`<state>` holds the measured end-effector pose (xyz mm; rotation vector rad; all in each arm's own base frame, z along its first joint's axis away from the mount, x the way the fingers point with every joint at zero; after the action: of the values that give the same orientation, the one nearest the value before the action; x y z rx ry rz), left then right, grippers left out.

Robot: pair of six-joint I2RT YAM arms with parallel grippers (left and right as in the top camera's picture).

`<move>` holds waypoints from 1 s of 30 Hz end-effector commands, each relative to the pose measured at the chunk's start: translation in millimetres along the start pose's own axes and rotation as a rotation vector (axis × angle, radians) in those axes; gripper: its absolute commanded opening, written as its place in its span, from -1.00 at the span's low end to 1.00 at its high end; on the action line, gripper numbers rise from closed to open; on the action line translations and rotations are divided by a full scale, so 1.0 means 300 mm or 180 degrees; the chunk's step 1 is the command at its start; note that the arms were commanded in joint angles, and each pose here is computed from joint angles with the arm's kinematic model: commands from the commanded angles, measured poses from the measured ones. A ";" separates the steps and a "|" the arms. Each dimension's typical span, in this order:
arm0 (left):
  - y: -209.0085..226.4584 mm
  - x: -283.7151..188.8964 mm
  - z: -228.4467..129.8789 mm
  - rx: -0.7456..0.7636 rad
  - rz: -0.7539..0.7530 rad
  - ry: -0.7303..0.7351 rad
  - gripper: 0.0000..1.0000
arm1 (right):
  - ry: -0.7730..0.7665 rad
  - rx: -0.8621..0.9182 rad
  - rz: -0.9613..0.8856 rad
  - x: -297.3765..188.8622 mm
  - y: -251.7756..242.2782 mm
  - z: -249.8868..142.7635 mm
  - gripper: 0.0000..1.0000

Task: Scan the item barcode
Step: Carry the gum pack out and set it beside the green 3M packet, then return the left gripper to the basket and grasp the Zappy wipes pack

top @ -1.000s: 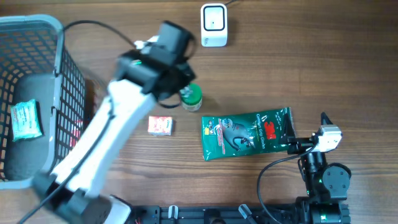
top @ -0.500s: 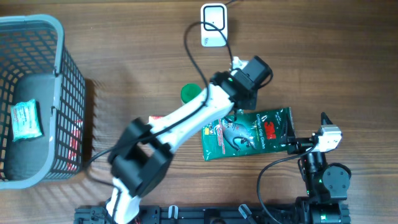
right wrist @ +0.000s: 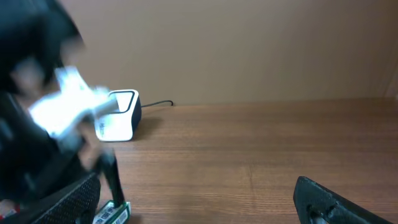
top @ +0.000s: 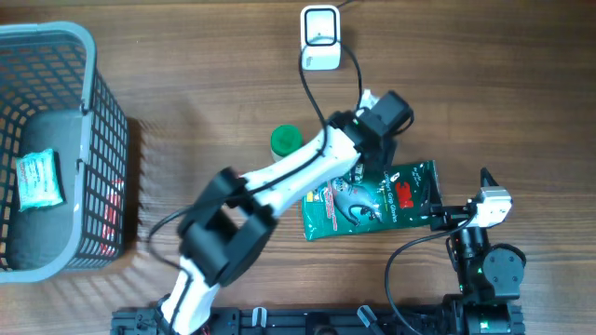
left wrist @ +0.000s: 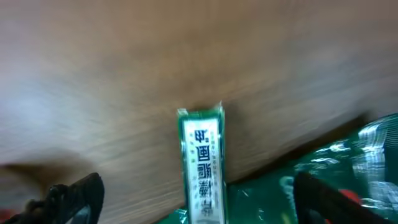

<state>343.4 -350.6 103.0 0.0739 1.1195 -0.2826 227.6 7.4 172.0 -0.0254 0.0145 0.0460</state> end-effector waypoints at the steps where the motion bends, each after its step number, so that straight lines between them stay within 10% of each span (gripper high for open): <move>1: 0.071 -0.428 0.254 -0.0266 -0.0092 -0.1007 0.85 | -0.0022 -0.0029 -0.0031 -0.001 -0.004 0.004 0.99; 18: 0.893 -1.367 0.246 -0.2412 0.0517 -0.3060 1.00 | -0.0022 -0.0029 -0.0031 -0.001 -0.004 0.004 1.00; 30: 1.329 -1.462 0.040 -0.4068 0.0450 -0.3196 0.99 | -0.0022 -0.0029 -0.0031 -0.001 -0.004 0.004 1.00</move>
<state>277.3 101.9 472.0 -0.8842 0.0981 0.5989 227.6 7.4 172.0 -0.0254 0.0149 0.0460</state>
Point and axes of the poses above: each gripper's point midway between its finger pads, its own x axis out along the fingers, its own y axis along the line the jaws close on, z = x × y, the point moved 2 cm from there along -x, back along the fingers, and after that the axes turned 5 degrees about -x, right-handed, at the moved point
